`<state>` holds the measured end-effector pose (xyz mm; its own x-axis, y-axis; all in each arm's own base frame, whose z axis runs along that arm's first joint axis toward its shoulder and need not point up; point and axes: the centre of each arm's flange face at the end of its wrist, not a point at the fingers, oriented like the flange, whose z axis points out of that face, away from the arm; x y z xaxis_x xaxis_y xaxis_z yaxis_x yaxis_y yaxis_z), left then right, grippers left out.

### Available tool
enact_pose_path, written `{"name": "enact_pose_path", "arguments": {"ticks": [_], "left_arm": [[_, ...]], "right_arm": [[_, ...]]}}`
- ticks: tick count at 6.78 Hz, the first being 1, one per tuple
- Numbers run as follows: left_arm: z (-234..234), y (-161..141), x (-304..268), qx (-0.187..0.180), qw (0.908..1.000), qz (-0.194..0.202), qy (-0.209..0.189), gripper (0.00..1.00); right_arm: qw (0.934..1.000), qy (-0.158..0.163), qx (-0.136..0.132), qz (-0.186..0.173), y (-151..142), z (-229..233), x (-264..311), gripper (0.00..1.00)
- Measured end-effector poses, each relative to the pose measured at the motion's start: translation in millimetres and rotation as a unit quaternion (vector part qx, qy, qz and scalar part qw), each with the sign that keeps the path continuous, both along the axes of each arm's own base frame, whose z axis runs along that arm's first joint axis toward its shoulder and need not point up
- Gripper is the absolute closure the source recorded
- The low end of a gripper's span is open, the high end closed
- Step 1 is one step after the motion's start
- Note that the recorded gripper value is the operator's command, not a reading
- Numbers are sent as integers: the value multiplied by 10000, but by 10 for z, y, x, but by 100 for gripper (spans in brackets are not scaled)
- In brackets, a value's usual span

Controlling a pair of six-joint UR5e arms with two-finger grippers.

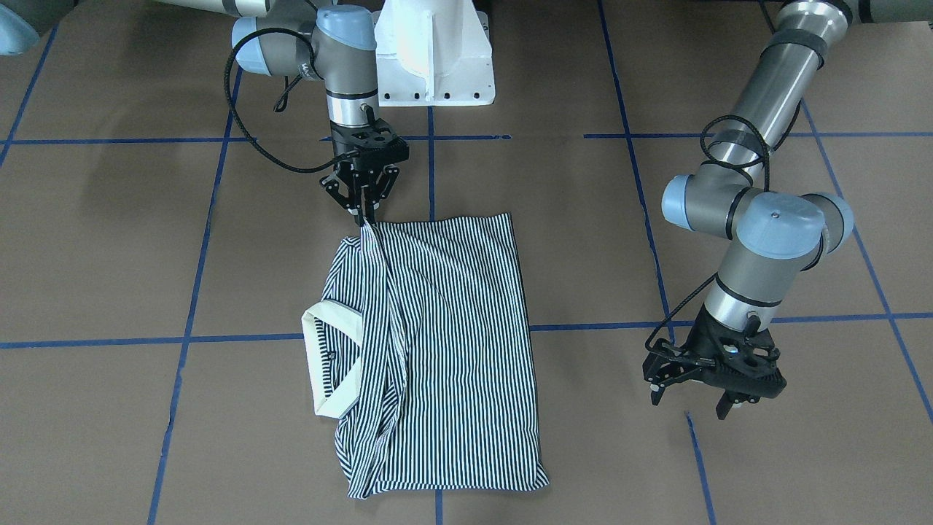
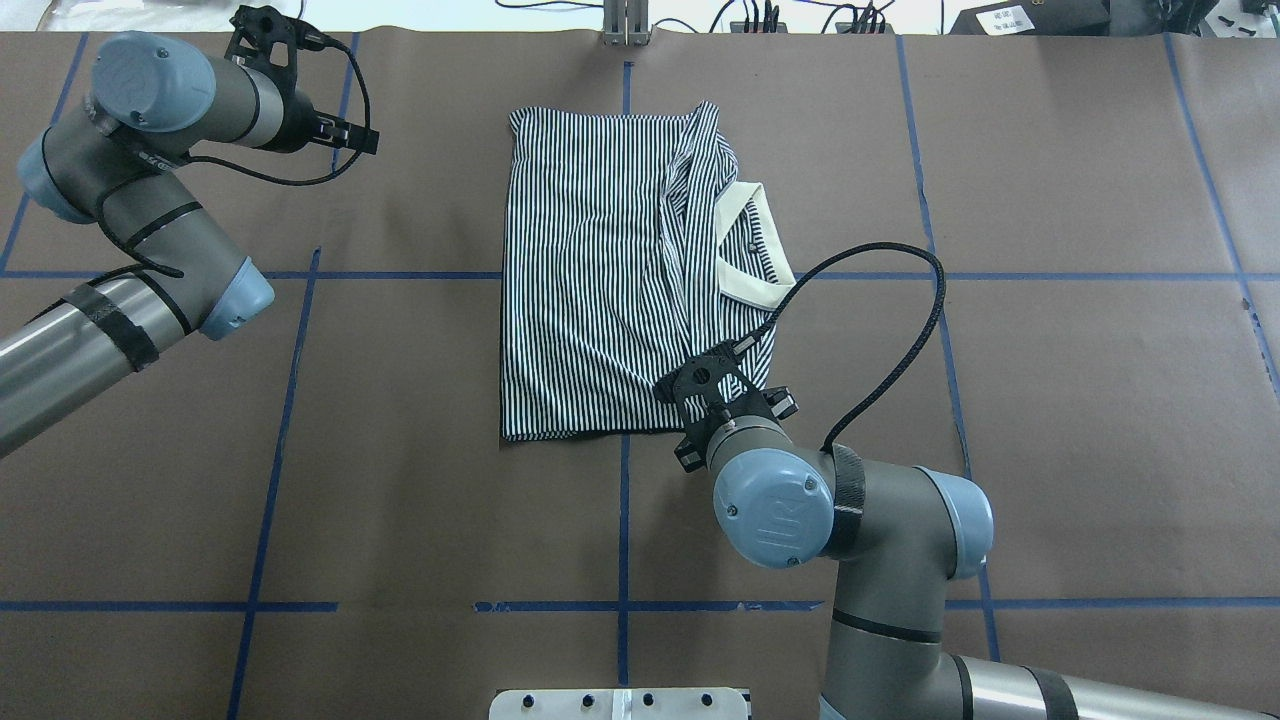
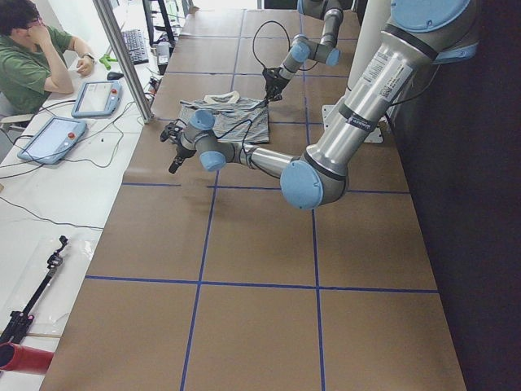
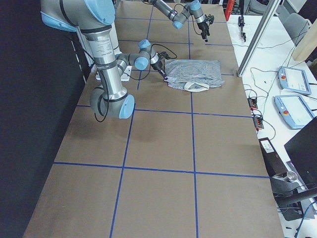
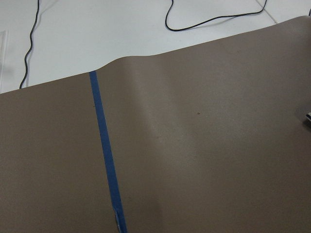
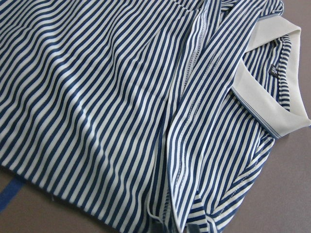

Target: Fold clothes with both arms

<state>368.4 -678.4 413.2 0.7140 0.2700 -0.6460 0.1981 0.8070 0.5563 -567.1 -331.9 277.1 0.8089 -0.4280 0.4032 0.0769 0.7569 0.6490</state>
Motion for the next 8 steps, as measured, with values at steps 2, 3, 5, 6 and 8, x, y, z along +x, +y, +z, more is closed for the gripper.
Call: {"name": "enact_pose_path", "arguments": {"ticks": [2,3,5,6,8], "left_arm": [[24,12,2,-13,10000,4,-6,0],[35,17,1,-17,10000,6,-10,0],[39,20,1,-17,10000,6,-9,0],[42,19,1,-19,10000,6,-11,0],[44,37,33,-21,10000,29,-10,0]], "right_arm": [[10000,-20,-2,13,5,-9,0,61],[10000,-32,-8,20,7,-13,-2,76],[10000,-44,-15,29,8,-19,-3,100],[10000,-50,-16,32,7,-23,-1,100],[9999,-125,-4,59,12,-55,103,100]]}}
